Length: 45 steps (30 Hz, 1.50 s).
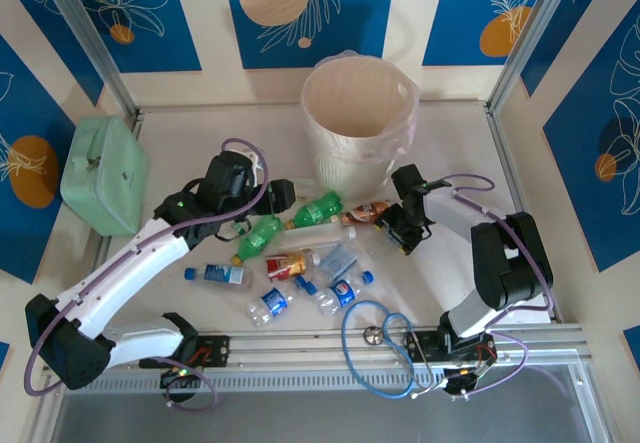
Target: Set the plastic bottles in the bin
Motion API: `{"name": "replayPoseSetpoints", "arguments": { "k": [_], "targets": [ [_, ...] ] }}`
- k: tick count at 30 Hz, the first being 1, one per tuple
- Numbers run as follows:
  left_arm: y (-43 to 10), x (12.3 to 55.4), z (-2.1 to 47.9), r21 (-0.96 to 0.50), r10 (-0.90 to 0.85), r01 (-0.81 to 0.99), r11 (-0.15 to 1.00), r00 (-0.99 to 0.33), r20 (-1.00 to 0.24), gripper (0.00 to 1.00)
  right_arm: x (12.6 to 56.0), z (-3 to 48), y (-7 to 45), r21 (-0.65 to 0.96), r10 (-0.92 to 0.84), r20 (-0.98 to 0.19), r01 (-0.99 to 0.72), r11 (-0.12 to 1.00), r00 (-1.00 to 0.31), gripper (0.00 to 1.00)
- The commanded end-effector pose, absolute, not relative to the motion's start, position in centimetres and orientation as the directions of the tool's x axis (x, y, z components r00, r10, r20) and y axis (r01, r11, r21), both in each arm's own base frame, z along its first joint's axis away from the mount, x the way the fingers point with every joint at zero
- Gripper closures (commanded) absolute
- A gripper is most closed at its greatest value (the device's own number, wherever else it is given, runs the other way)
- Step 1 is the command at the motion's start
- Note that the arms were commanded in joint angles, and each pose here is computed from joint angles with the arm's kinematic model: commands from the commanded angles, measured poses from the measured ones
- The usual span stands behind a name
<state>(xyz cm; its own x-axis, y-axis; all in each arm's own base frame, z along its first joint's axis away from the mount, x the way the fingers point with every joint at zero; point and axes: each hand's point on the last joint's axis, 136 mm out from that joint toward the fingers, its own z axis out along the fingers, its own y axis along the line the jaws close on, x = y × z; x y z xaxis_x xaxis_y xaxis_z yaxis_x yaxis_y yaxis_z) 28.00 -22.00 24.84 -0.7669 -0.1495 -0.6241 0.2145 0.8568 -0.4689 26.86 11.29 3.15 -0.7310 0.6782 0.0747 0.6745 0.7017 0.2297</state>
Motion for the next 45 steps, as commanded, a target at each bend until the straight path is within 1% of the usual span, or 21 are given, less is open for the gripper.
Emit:
{"name": "replayPoseSetpoints", "arguments": {
  "k": [1,8,14,18,23,28,33,39,45],
  "targets": [
    [-21.5,28.1,25.2,-0.466,-0.166,0.201,0.862,-0.756,-0.634,0.22,25.4,2.2,10.5,0.187,0.689,0.092,0.693,0.697,-0.719,0.34],
    [-21.3,28.2,25.3,-0.461,-0.17,0.195,0.866,-0.753,-0.636,0.22,25.2,4.3,9.7,0.216,0.695,0.041,0.685,0.696,-0.718,0.39],
    [-21.1,28.3,25.4,-0.456,-0.177,0.184,0.871,-0.748,-0.64,0.22,24.8,9.1,8.8,0.277,0.686,-0.055,0.649,0.709,-0.726,0.39],
    [-21.1,28.4,25.3,-0.461,-0.184,0.18,0.869,-0.746,-0.64,0.22,25.1,14.7,7.5,0.362,0.687,-0.17,0.604,0.71,-0.706,0.39],
    [-21.2,28.5,25.4,-0.469,-0.19,0.181,0.865,-0.746,-0.639,0.22,26.3,22.7,6.0,0.494,0.713,-0.293,0.538,0.683,-0.637,0.4],
    [-21.0,28.4,25.5,-0.47,-0.195,0.177,0.865,-0.743,-0.64,0.23,29.2,31.8,7.0,0.614,0.681,-0.418,0.366,0.699,-0.601,0.4],
    [-20.6,28.1,25.4,-0.463,-0.197,0.166,0.87,-0.744,-0.638,0.23,32.4,38.7,9.2,0.689,0.641,-0.502,0.18,0.702,-0.581,0.4],
    [-20.3,28.0,25.1,-0.459,-0.201,0.156,0.875,-0.744,-0.637,0.23,36.2,42.3,11.9,0.703,0.59,-0.549,0.054,0.709,-0.591,0.4],
    [-20.0,28.0,24.7,-0.447,-0.201,0.138,0.884,-0.751,-0.629,0.24,39.7,41.7,13.9,0.691,0.554,-0.551,0.032,0.722,-0.625,0.4]
  ]
}}
